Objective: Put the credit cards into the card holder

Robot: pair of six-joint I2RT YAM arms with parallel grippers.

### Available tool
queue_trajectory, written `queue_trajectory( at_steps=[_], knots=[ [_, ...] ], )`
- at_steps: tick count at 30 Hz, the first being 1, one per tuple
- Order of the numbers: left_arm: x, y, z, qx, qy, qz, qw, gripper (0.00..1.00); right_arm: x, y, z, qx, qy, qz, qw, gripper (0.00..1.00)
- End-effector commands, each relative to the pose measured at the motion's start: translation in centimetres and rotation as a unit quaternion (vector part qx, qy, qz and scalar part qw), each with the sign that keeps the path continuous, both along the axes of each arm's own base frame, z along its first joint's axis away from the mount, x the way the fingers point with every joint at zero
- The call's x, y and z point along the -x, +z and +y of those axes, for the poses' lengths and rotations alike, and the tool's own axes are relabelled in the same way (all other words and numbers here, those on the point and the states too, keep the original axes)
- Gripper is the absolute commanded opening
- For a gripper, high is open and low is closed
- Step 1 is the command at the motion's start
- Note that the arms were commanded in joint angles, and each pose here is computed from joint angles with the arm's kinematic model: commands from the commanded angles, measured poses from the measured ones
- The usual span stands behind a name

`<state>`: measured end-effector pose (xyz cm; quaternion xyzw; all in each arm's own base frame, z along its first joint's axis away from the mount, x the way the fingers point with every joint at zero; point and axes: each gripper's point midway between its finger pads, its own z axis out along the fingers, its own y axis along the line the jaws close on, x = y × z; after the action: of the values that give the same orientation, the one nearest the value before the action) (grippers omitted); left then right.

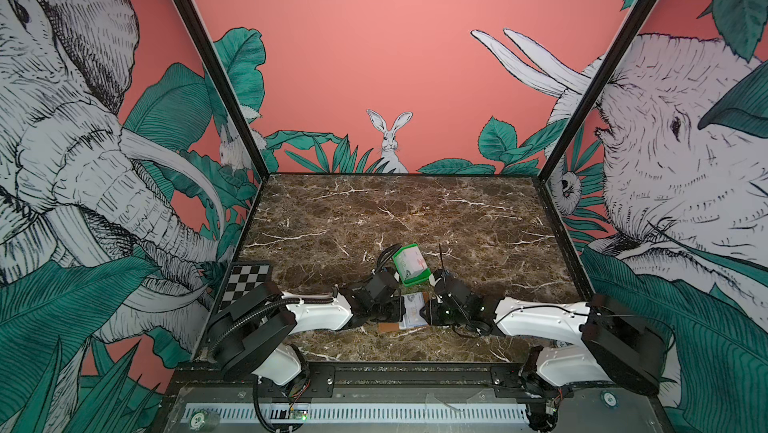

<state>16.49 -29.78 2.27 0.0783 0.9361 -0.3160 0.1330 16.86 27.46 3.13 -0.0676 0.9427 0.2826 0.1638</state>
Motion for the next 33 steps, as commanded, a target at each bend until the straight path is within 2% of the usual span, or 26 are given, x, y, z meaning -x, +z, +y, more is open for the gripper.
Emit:
queue_trajectory(
  at_steps=[1,12,19,24,33],
  knots=[
    [0.2,-0.3,-0.1,-0.004,0.001,0.008,1.0,0.08,-0.3,0.9,1.3,-0.024,0.012,-0.014,1.0,0.24],
    [0.1,0.9,-1.3,0.041,0.002,0.009,0.999,0.08,-0.2,2.1,1.4,-0.037,0.021,-0.023,0.999,0.23],
    [0.0,1.6,-1.4,0.054,0.008,0.007,0.998,0.09,-0.3,3.0,1.5,-0.016,0.019,-0.033,0.999,0.24],
    [-0.4,2.8,-0.1,0.044,0.024,-0.012,0.999,0.14,-0.3,3.3,1.8,0.0,0.024,-0.037,0.999,0.24],
    [0.1,2.0,1.6,0.022,0.034,0.011,0.999,0.11,-0.3,3.4,2.9,0.014,0.038,-0.041,0.998,0.26]
  ],
)
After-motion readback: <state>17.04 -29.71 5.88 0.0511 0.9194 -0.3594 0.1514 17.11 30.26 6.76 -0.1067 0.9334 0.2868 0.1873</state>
